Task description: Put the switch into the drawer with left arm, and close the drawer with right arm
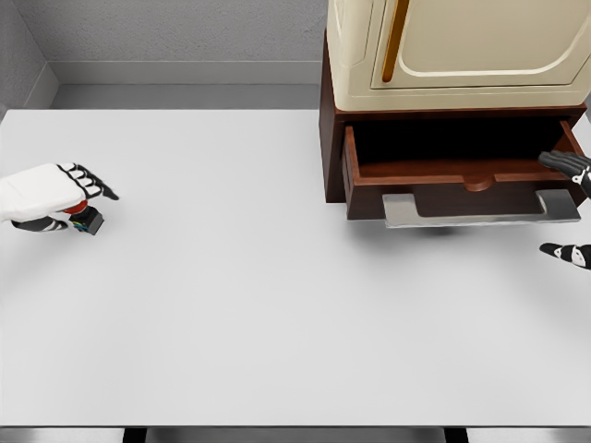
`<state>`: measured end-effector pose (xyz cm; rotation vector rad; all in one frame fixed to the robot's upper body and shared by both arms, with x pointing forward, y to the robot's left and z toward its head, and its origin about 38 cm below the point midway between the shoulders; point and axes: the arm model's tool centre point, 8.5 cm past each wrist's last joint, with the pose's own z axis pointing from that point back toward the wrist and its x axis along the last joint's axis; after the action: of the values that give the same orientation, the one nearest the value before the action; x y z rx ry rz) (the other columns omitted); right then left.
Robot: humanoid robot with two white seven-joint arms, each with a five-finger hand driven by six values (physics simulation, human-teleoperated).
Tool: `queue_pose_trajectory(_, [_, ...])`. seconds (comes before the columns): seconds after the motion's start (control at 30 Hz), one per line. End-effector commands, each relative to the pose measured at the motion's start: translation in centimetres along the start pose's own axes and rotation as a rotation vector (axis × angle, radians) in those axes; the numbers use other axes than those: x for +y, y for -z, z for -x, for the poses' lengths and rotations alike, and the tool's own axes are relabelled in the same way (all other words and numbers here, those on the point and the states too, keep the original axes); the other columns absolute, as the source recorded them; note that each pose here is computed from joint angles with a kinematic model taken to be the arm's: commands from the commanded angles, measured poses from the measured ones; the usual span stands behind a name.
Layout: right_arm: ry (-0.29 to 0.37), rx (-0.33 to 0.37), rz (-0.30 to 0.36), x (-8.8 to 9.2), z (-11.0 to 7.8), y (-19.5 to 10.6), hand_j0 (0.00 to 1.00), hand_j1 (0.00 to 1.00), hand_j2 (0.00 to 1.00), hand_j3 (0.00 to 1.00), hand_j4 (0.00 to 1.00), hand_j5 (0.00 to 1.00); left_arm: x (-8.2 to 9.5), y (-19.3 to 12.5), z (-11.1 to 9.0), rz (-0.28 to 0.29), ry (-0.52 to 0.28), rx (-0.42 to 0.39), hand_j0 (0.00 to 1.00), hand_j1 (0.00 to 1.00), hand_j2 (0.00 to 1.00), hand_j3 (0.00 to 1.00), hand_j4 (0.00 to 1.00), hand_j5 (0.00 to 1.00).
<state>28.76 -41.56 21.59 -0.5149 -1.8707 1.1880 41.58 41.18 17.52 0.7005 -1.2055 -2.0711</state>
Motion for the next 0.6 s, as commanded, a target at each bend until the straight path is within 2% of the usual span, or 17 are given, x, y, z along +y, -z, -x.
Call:
queue_pose_trajectory(0.0, [0.005, -0.001, 0.004, -0.08, -0.01, 0.01, 1.0, 1.0, 1.0, 1.0, 1.0, 1.0, -0.02, -0.1, 0.11, 0.004, -0.004, 0.003, 0.74, 0.74, 0.74, 0.74, 0.74, 0.74])
queue_pose_trajectory(0.3, [0.007, -0.001, 0.007, -0.1, -0.01, 0.01, 1.0, 1.0, 1.0, 1.0, 1.0, 1.0, -0.19, -0.3, 0.65, 0.02, -0.01, 0.019, 0.63, 0.63, 0.63, 0.63, 0.63, 0.63])
queue_pose_trajectory(0.37, [0.007, -0.001, 0.007, -0.1, -0.01, 0.01, 1.0, 1.0, 1.0, 1.0, 1.0, 1.0, -0.14, -0.3, 0.68, 0.02, -0.009, 0.019, 0.55, 0.55, 0.55, 0.55, 0.55, 0.55])
queue_pose_trajectory(0.47, [0.007, -0.001, 0.007, -0.1, -0.01, 0.01, 1.0, 1.0, 1.0, 1.0, 1.0, 1.0, -0.08, -0.32, 0.73, 0.024, -0.008, 0.02, 0.49, 0.49, 0.49, 0.49, 0.49, 0.49])
queue_pose_trajectory(0.57, [0.007, -0.001, 0.007, -0.1, -0.01, 0.01, 1.0, 1.0, 1.0, 1.0, 1.0, 1.0, 0.39, -0.35, 0.94, 0.021, -0.004, 0.024, 0.47, 0.47, 0.47, 0.47, 0.47, 0.47])
